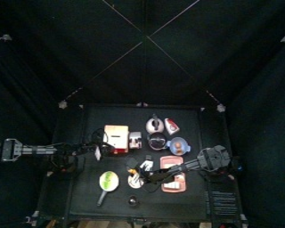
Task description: Place corn on small plate
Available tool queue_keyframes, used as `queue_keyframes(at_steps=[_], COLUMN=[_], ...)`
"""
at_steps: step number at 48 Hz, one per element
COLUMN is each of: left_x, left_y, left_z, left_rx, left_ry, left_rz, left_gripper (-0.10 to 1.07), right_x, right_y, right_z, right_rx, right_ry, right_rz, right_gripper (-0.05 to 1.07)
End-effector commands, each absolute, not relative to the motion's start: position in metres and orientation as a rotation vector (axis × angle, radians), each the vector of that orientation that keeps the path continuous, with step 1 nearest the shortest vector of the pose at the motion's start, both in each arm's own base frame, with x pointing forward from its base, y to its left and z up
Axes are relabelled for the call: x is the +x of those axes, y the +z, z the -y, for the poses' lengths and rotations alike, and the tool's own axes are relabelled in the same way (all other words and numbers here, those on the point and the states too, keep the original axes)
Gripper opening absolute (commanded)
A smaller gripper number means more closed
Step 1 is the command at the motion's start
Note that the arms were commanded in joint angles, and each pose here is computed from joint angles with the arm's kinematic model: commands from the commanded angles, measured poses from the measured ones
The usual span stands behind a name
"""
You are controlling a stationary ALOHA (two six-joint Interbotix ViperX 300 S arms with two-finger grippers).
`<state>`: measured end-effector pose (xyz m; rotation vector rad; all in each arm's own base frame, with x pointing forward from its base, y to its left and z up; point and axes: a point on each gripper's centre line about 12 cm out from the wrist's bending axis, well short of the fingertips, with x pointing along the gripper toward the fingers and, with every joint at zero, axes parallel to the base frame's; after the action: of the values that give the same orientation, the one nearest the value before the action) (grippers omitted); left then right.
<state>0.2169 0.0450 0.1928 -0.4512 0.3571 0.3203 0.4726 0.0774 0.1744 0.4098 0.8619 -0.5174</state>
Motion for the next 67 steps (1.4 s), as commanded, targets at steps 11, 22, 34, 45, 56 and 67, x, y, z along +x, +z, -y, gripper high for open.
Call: queue_keyframes(at_steps=[11, 22, 34, 45, 56, 67], left_x=[0.212, 0.213, 0.214, 0.214, 0.214, 0.214], left_y=[0.188, 0.187, 0.188, 0.189, 0.189, 0.189], left_z=[-0.034, -0.024, -0.012, -0.011, -0.011, -0.011], left_rx=[-0.445, -0.439, -0.429, -0.441, -0.442, -0.448], left_ry=[0.278, 0.236, 0.182, 0.183, 0.184, 0.186], left_rz=[-0.366, -0.374, -0.365, -0.353, -0.354, -0.354], left_gripper=[0.58, 0.58, 0.58, 0.58, 0.58, 0.58], right_x=[0.461, 0.457, 0.456, 0.450, 0.443, 0.446], right_y=[0.204, 0.196, 0.190, 0.173, 0.154, 0.143], right_z=[-0.098, -0.112, -0.116, -0.119, -0.125, -0.128], right_rx=[0.597, 0.691, 0.794, 0.888, 0.967, 1.001], right_ry=[-0.688, -0.789, -0.864, -0.953, -1.013, -1.040], right_rz=[-0.695, -0.587, -0.470, -0.396, -0.376, -0.380], right_gripper=[0.71, 0.71, 0.71, 0.71, 0.71, 0.71])
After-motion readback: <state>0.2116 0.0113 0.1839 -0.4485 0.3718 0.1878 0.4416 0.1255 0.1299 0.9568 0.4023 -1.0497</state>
